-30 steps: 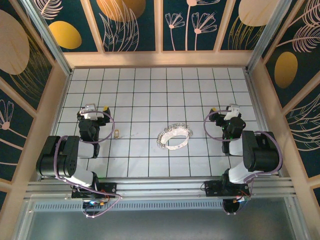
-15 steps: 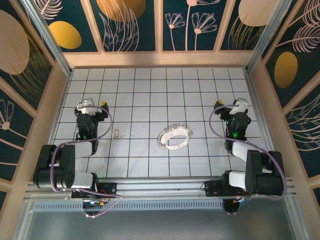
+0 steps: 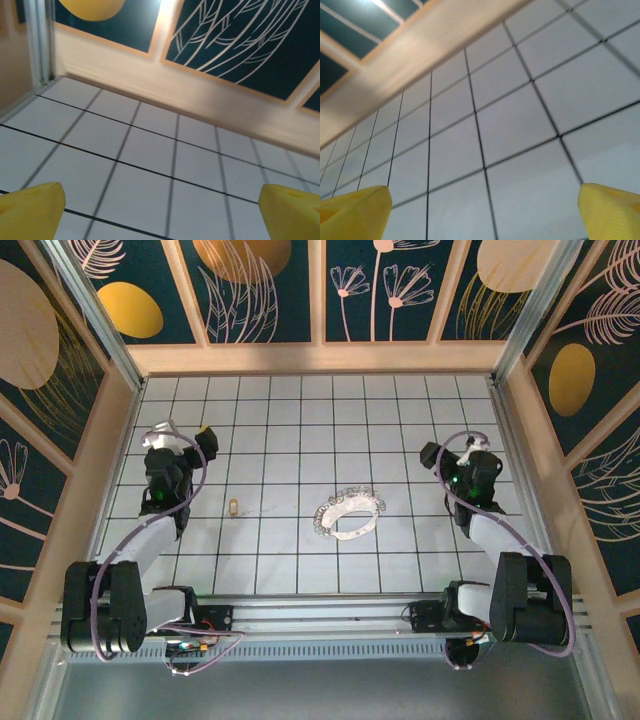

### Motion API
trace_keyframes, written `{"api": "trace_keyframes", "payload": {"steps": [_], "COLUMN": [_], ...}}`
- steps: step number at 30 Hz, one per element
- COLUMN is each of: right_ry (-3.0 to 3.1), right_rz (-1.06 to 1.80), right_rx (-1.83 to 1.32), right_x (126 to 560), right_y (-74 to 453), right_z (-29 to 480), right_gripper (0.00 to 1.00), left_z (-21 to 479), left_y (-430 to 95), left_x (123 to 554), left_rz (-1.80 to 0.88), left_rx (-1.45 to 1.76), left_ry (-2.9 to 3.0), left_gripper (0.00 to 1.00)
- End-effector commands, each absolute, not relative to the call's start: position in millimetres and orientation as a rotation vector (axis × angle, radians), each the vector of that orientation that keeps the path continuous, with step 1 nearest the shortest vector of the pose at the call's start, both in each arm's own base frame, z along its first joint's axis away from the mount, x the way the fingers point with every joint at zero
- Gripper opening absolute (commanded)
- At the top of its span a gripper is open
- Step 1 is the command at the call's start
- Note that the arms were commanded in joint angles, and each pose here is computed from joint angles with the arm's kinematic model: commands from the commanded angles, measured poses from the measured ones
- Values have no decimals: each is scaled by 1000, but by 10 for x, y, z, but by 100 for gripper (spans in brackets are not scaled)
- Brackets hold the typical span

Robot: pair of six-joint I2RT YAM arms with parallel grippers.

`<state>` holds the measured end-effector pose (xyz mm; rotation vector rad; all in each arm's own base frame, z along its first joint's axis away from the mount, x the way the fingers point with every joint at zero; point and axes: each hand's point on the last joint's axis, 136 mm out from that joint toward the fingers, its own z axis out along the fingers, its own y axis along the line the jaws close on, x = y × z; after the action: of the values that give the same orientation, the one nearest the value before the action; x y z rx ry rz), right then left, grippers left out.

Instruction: Put the keys on the keyring

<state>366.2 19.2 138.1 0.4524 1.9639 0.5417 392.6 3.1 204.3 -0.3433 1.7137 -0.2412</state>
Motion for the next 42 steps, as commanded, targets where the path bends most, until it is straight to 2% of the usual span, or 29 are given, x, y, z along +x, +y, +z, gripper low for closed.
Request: {"api": "trace_keyframes", "payload": {"steps": [1, 11, 19, 28, 34, 42], "right_ry": [2051, 2260, 2388, 2480, 2504, 2504], "right_rz": [756, 803, 748, 697, 685, 717], "right_rx": [455, 352, 370, 366, 353, 321], "right_x": [3501, 3094, 2882, 2743, 2755, 2843], "right_y": [545, 1248, 1370, 1487, 1548, 1671], "right_z": [1344, 1043, 723, 459, 355, 333], "right_gripper": [91, 78, 67, 62, 59, 51], "left_z": [2104, 2066, 1896, 1617, 1493, 1453], "left_y": [-166, -1025, -1710, -2406, -2667, -2739], "left_x": [3928, 3763, 3646, 3485, 3451, 3432], "left_rz": [-453, -711, -805, -888, -890, -867], "left_rx": [-412, -300, -193, -98, -29, 7], "left_ry": [1763, 1889, 2013, 2121, 2162, 2176], "left_gripper": [99, 98, 98, 99, 99, 99]}}
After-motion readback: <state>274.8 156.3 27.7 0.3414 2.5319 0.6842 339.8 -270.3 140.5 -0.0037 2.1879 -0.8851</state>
